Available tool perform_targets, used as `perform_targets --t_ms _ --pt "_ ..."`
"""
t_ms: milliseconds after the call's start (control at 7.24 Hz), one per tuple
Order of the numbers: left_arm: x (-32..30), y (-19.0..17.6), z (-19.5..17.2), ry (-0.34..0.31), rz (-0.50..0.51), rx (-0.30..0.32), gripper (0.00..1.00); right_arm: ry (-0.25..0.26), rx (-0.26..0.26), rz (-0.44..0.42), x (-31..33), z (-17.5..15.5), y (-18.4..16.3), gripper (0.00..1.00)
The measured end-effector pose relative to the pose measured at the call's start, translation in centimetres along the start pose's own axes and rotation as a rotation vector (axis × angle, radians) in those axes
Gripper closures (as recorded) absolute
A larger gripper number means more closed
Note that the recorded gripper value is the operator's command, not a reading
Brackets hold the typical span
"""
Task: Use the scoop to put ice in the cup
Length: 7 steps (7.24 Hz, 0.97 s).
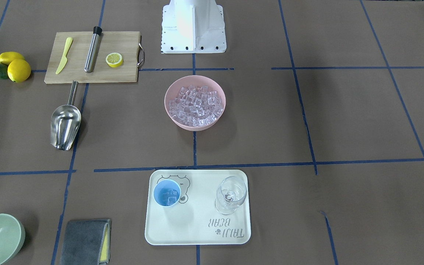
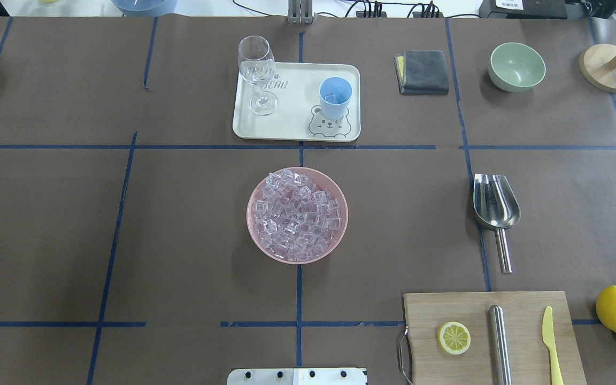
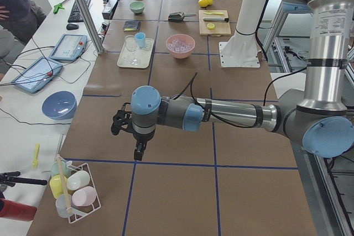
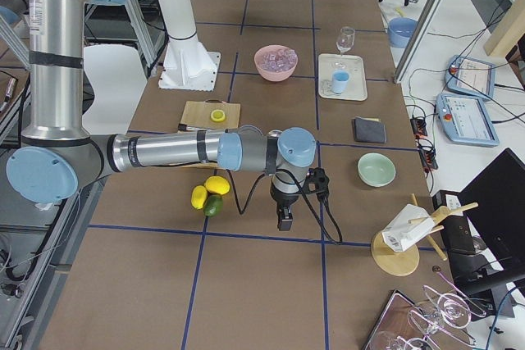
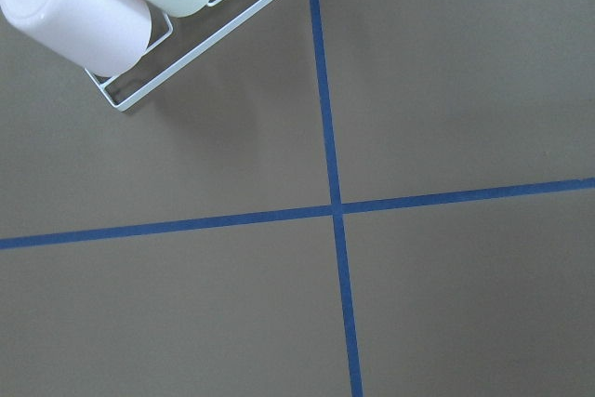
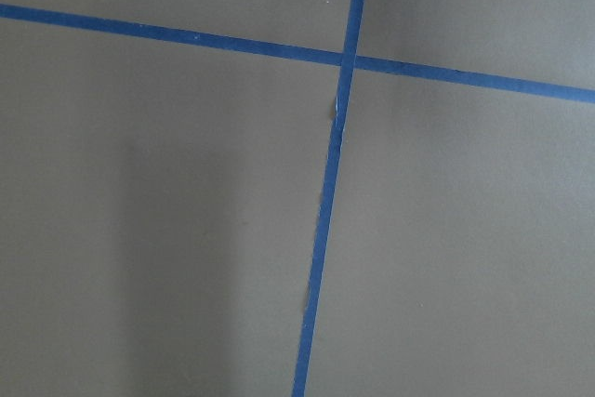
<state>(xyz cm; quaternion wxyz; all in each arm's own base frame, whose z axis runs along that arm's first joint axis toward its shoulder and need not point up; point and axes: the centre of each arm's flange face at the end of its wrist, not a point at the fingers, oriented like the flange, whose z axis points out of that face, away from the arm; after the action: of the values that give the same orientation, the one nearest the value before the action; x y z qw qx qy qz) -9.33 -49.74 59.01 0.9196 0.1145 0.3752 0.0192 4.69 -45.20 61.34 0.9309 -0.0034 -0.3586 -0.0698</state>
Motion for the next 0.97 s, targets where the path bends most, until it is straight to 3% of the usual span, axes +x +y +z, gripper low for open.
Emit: perform_targets --t_ms 967 --pt "-0.1 1.1 0.0 0.001 -0.008 -0.006 0.0 0.0 0.004 -0.005 -0.2 -0.2 0.0 0.0"
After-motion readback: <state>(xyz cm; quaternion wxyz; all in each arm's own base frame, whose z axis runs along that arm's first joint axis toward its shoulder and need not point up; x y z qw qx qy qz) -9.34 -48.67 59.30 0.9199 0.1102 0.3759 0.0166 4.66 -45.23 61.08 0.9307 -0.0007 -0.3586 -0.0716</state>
